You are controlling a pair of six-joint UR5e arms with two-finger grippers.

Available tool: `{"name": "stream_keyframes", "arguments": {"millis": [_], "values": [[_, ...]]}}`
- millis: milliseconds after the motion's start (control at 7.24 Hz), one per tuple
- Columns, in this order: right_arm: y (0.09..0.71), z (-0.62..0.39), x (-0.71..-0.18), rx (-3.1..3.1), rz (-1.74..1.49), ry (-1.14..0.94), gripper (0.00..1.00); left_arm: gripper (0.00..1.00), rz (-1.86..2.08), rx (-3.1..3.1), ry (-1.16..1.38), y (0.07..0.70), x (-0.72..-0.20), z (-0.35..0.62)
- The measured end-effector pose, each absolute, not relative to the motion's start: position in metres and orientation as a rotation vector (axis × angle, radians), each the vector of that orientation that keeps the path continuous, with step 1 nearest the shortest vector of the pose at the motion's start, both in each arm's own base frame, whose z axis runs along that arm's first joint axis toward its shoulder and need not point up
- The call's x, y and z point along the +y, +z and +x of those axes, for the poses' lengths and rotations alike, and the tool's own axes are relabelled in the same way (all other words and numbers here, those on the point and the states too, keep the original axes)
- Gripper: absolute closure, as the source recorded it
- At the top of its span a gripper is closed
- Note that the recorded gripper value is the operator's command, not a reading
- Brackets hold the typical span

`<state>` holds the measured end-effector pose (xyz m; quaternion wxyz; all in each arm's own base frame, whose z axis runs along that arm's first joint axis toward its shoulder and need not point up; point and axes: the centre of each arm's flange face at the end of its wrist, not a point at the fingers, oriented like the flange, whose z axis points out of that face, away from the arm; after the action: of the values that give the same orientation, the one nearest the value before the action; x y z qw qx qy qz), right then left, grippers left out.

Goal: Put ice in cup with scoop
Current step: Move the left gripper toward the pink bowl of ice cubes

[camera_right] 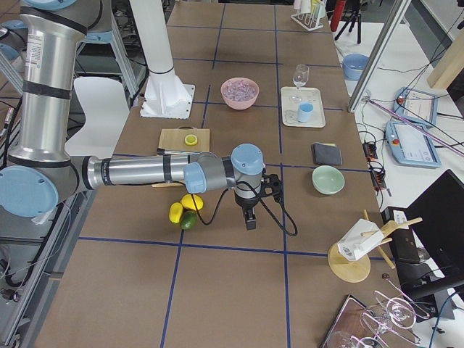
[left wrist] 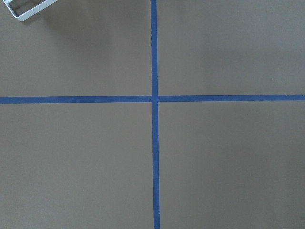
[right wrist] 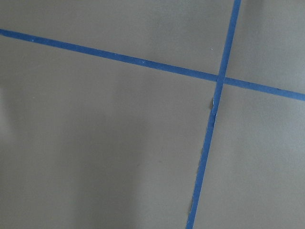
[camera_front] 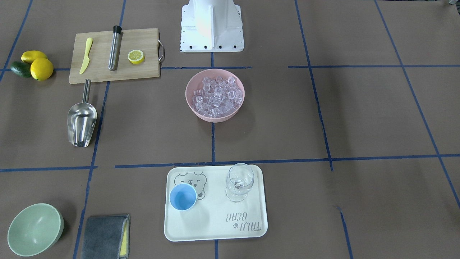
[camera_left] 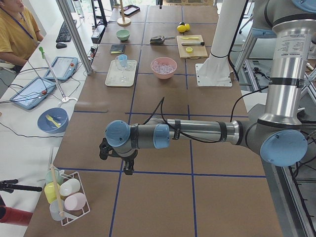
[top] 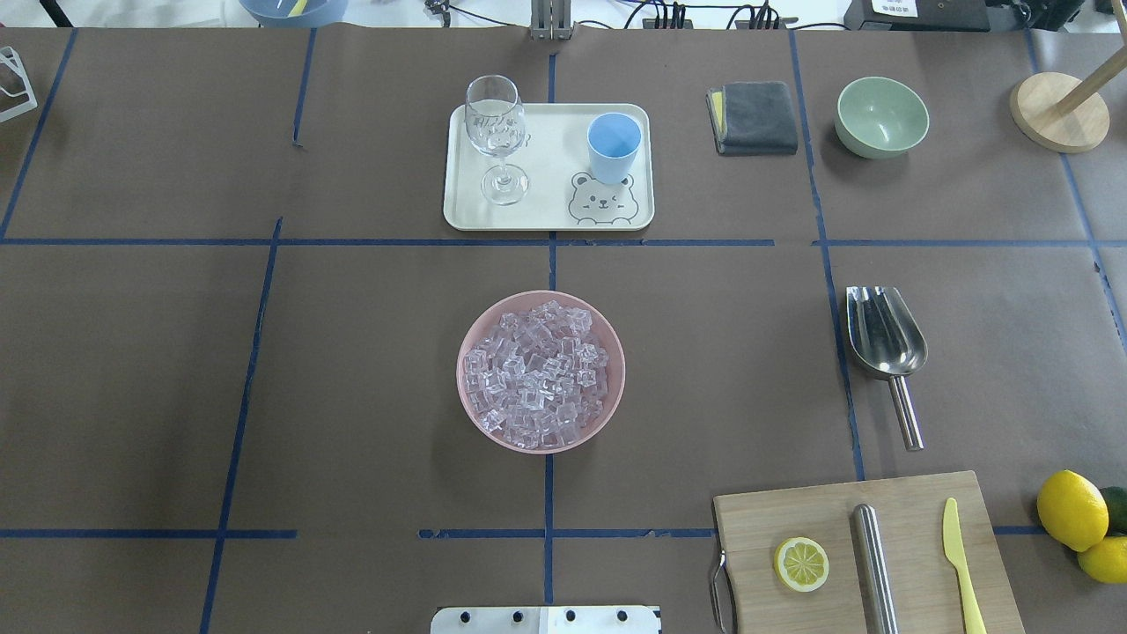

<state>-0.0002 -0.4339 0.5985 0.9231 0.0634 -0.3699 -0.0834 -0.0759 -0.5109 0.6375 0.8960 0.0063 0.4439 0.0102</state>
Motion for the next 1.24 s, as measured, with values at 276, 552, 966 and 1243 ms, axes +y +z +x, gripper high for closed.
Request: {"name": "stream_keyframes", "arguments": {"millis": [276,552,966,1243], "values": [[0.596,-0.001,-0.433,-0.778,0.127,-0.169,0.00,0.00,0.028,0.911,0.038,0.634,-0.511,-0.074],[0.596,-0.001,-0.432,-0.785,0.124,-0.166,0.00,0.00,0.040,0.906,0.049,0.631,-0.511,-0.072],[0.597,-0.001,-0.426,-0.790,0.138,-0.173,0.00,0.00,0.046,0.900,0.052,0.628,-0.510,-0.072],[0.594,-0.010,-0.426,-0.812,0.146,-0.198,0.00,0.00,0.099,0.905,0.080,0.602,-0.509,-0.071]]}}
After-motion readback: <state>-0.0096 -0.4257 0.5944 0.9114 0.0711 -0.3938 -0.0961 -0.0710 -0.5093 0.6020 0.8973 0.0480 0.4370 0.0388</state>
